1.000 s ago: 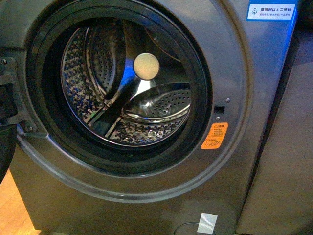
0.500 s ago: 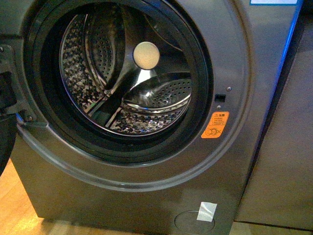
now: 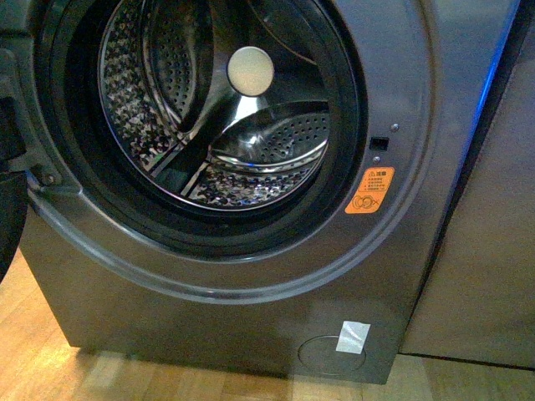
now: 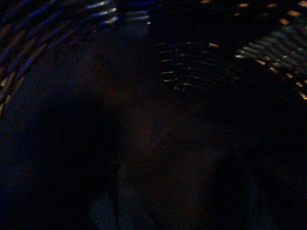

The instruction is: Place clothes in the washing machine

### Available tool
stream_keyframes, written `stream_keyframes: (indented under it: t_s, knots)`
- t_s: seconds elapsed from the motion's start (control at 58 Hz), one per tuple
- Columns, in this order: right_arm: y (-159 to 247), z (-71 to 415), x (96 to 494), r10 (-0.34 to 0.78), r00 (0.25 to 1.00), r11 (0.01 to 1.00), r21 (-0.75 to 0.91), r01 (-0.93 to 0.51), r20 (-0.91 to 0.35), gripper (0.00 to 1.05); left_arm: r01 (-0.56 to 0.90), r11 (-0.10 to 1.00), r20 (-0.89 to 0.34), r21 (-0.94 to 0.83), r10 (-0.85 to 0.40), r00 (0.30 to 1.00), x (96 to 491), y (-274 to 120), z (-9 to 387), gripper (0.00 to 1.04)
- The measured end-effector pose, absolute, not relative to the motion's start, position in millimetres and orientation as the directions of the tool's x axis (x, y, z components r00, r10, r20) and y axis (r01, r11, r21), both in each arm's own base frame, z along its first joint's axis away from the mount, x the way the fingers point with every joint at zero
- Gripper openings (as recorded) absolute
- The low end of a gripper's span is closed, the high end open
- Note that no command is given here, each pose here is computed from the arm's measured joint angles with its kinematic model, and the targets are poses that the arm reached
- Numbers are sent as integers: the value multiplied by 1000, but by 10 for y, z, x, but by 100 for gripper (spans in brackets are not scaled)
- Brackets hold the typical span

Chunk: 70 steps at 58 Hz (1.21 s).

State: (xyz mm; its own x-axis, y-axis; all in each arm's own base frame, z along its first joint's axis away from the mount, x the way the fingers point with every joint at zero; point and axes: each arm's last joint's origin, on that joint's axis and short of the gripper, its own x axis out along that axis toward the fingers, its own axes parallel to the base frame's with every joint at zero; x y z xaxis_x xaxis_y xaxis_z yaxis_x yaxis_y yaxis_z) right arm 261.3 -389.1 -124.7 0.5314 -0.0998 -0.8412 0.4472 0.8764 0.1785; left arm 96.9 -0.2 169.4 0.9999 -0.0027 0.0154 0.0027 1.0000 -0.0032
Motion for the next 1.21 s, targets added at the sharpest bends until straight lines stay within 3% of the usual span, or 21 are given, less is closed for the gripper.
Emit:
stream_keyframes:
  t_s: [0.276, 0.707, 1.086, 1.207]
  knots:
    - [-3861, -1733, 2497, -110, 484, 871, 150, 467, -868, 97, 3, 1000, 15, -3, -3, 1000, 969, -2, 1694, 98]
    - [-3777, -1924, 2417, -134, 471, 888, 106, 448, -872, 97, 3, 1000, 15, -3, -3, 1000, 969, -2, 1694, 98]
    - [-3811, -1833, 2369, -242, 506, 842, 80, 534, -828, 42, 3, 1000, 15, -3, -3, 1000, 969, -2, 1694, 98]
    - [-3758, -1623, 2323, -252, 567, 827, 130, 547, -785, 16, 3, 1000, 15, -4, -3, 1000, 969, -2, 1694, 98]
